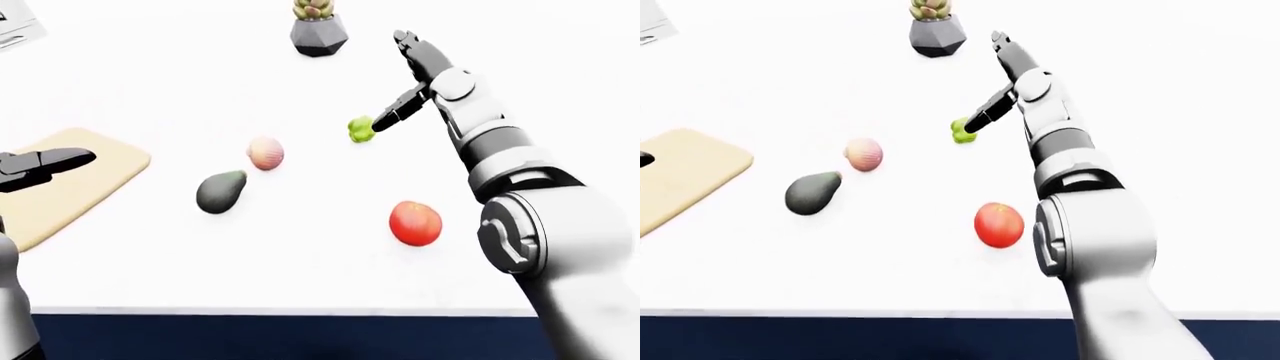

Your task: Place the avocado, onion, tomato and bell pepper on the cutting board.

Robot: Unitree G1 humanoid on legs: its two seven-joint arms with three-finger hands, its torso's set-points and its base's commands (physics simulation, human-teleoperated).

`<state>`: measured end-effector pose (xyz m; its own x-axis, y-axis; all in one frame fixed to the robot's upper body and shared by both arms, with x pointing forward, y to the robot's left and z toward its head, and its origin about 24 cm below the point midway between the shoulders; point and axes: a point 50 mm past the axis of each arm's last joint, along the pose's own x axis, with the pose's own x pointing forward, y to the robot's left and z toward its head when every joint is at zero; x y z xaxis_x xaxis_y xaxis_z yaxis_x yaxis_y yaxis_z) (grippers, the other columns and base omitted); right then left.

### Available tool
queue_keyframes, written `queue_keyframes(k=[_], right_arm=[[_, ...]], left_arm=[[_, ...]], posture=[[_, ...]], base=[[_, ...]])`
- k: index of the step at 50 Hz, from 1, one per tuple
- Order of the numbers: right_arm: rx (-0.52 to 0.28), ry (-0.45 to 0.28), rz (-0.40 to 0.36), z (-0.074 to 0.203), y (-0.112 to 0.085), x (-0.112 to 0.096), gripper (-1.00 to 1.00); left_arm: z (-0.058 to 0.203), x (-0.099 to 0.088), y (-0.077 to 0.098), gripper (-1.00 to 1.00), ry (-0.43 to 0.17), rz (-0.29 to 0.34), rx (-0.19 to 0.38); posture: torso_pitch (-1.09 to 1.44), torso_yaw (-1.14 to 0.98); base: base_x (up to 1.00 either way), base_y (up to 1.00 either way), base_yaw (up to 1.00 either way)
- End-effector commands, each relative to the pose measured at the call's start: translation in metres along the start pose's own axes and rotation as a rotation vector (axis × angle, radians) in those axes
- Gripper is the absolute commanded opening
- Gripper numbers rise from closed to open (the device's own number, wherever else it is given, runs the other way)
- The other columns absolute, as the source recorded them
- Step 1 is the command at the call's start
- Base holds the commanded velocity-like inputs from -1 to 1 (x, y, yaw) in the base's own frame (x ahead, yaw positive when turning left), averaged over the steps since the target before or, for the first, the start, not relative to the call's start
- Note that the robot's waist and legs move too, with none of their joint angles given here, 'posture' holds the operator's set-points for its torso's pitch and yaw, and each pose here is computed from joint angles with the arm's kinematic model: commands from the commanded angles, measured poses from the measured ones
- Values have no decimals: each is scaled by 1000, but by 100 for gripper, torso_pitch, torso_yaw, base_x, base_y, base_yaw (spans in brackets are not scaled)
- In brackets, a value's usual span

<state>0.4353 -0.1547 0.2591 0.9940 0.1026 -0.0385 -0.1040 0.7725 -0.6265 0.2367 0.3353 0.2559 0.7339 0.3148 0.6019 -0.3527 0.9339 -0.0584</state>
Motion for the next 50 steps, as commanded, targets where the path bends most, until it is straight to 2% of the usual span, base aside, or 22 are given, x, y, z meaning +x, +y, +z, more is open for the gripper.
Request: queue_keyframes(k=[1,4,12,21,35,40,45,48,50], right_arm=[[5,-61,-34,22,-12,-2,100],[-9,-57,-20,23,-5,-1,100],[-29,-13,90,19,8,1,100],[-45,17,123,18,15,1,100],[-82,57,235,8,36,2,100],[-94,62,251,7,40,2,100],[-107,36,243,8,44,3,100],[-97,12,229,13,44,3,100],[-79,-12,194,17,43,4,100]], left_arm=[[18,4,-1,100,-82,-10,10],[18,4,-1,100,-81,-12,11],[17,3,0,100,-76,-11,11],[17,2,0,100,-72,-12,9],[17,3,2,100,-68,-11,5],[17,3,2,100,-66,-10,4],[17,3,2,100,-67,-10,2],[17,3,3,100,-66,-9,1],[17,3,3,100,-67,-9,1]], posture=[[0,0],[0,0],[0,0],[0,0],[0,0],[0,0],[0,0],[0,0],[0,0]], base=[[0,0,0],[0,0,0],[0,0,0],[0,0,0],[0,0,0],[0,0,0],[0,0,0],[0,0,0],[0,0,0]])
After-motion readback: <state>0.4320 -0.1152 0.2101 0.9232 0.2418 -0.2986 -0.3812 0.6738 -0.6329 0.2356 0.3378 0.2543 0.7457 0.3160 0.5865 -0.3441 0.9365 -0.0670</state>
